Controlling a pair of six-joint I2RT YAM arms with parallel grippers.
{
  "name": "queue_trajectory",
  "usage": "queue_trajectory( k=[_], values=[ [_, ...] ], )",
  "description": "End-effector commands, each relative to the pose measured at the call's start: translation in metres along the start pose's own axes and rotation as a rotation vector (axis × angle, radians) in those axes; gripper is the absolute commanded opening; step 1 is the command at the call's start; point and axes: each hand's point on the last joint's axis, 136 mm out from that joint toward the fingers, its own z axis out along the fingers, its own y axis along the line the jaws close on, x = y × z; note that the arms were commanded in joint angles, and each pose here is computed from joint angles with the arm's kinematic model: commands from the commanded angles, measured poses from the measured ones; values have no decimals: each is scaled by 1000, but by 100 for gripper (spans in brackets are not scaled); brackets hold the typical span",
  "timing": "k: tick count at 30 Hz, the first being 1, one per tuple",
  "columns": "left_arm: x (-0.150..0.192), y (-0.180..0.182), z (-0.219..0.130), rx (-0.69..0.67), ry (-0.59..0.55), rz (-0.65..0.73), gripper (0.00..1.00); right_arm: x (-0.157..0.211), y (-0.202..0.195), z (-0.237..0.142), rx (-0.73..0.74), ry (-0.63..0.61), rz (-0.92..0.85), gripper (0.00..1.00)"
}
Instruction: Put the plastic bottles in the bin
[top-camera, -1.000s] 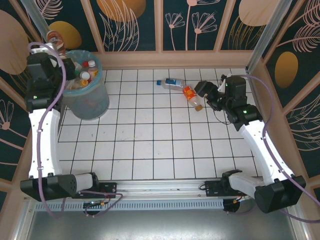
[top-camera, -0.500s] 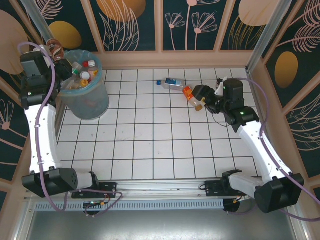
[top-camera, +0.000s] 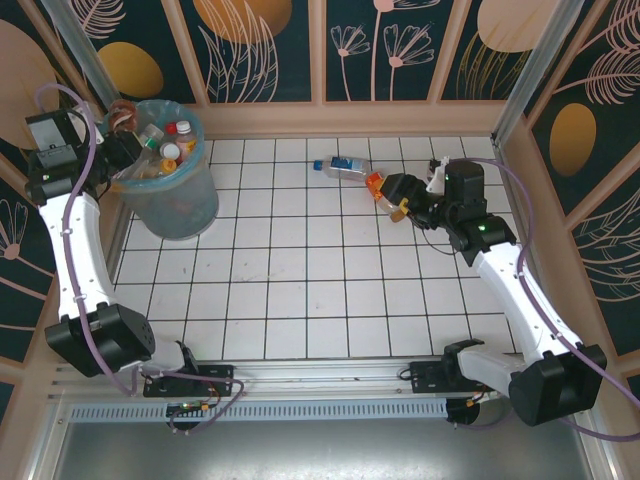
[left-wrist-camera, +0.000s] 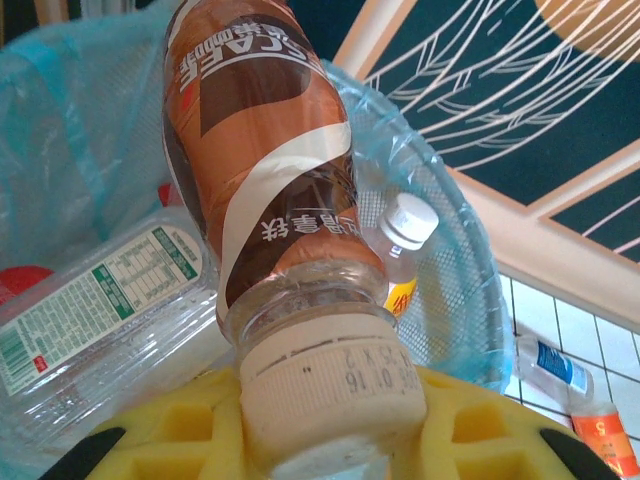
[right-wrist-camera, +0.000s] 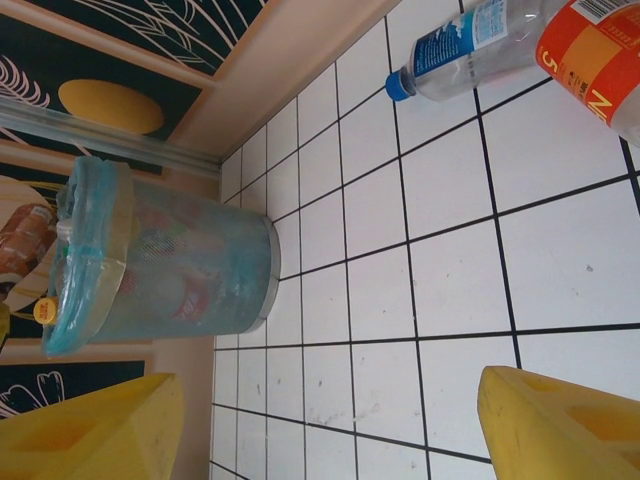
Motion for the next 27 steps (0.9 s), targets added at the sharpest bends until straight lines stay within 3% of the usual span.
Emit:
queue_trajectory(
  k=[1,7,12,18,23,27],
  values=[
    [5,-2,1,58,22,24,17,-4,10,-8,-20,-16,-42,77],
    [7,22,6,71,48,2,21,-4,12,-7,-21,-6,-49,77],
    [10,32,11,107,74,-9,33,-2,12,-6,-16,-6,-47,77],
    [14,39,23,114,139,-8,55,10,15,5,-33,30,-44,77],
    [-17,40,1,10,22,52,70,20,22,8,-29,38,-56,77],
    [-52,30,-25,-41,-110,86,72,24,25,11,-24,39,-63,77]
  ],
)
